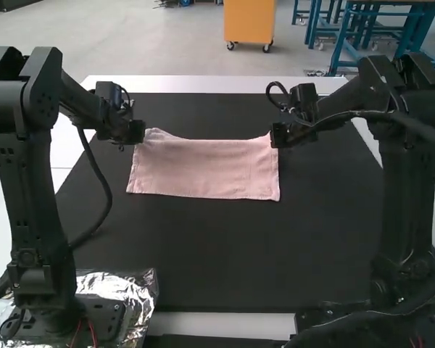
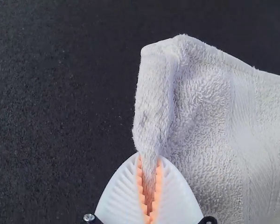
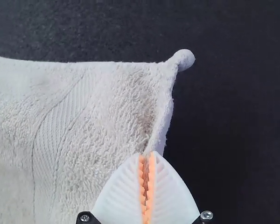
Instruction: Fold the towel.
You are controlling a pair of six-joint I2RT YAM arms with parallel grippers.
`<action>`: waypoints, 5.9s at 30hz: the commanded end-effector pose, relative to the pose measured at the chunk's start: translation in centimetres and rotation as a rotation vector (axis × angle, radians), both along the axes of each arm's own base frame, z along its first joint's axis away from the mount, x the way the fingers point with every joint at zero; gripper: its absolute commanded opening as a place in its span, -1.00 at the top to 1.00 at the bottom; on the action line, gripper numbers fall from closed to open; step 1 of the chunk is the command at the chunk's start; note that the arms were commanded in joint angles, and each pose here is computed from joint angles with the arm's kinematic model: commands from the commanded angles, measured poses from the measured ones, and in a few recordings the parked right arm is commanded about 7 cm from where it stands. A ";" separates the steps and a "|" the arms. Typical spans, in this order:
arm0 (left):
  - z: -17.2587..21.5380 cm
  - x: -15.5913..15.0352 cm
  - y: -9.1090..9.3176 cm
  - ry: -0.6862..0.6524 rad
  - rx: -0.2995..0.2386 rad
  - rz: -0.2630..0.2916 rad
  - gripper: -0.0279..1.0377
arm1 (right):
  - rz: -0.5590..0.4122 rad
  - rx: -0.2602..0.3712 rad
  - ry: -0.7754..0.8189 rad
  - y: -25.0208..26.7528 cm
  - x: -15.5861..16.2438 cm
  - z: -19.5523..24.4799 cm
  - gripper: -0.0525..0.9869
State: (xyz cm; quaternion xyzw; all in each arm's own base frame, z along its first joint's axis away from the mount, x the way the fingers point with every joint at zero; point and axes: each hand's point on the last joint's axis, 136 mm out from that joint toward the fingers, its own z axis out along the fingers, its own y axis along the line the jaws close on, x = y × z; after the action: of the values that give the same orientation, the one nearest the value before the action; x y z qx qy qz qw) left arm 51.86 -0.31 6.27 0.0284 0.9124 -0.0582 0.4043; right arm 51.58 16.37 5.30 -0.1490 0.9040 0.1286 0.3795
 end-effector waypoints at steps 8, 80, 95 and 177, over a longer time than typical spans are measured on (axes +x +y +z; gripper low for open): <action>2.2 -4.7 0.1 -0.030 0.000 -0.012 0.90 | 0.017 0.061 0.004 -1.5 -4.5 2.9 0.95; 6.0 -10.2 4.5 -0.208 -0.062 0.154 -0.88 | -0.002 0.131 0.070 -3.5 -12.3 1.2 0.95; 5.4 -10.7 7.2 -0.203 0.041 0.218 -0.88 | 0.295 0.161 0.117 11.6 -14.4 0.3 0.95; 5.9 -13.5 6.4 -0.241 0.177 0.284 -0.87 | 0.517 0.437 -0.057 27.6 -14.0 -0.5 0.95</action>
State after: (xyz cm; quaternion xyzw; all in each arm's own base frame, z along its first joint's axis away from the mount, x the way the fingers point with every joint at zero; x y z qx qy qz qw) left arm 37.35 5.77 9.26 -0.0600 0.8724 0.0728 0.4795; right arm 37.70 43.41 4.38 -0.2989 0.7823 0.3907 0.3821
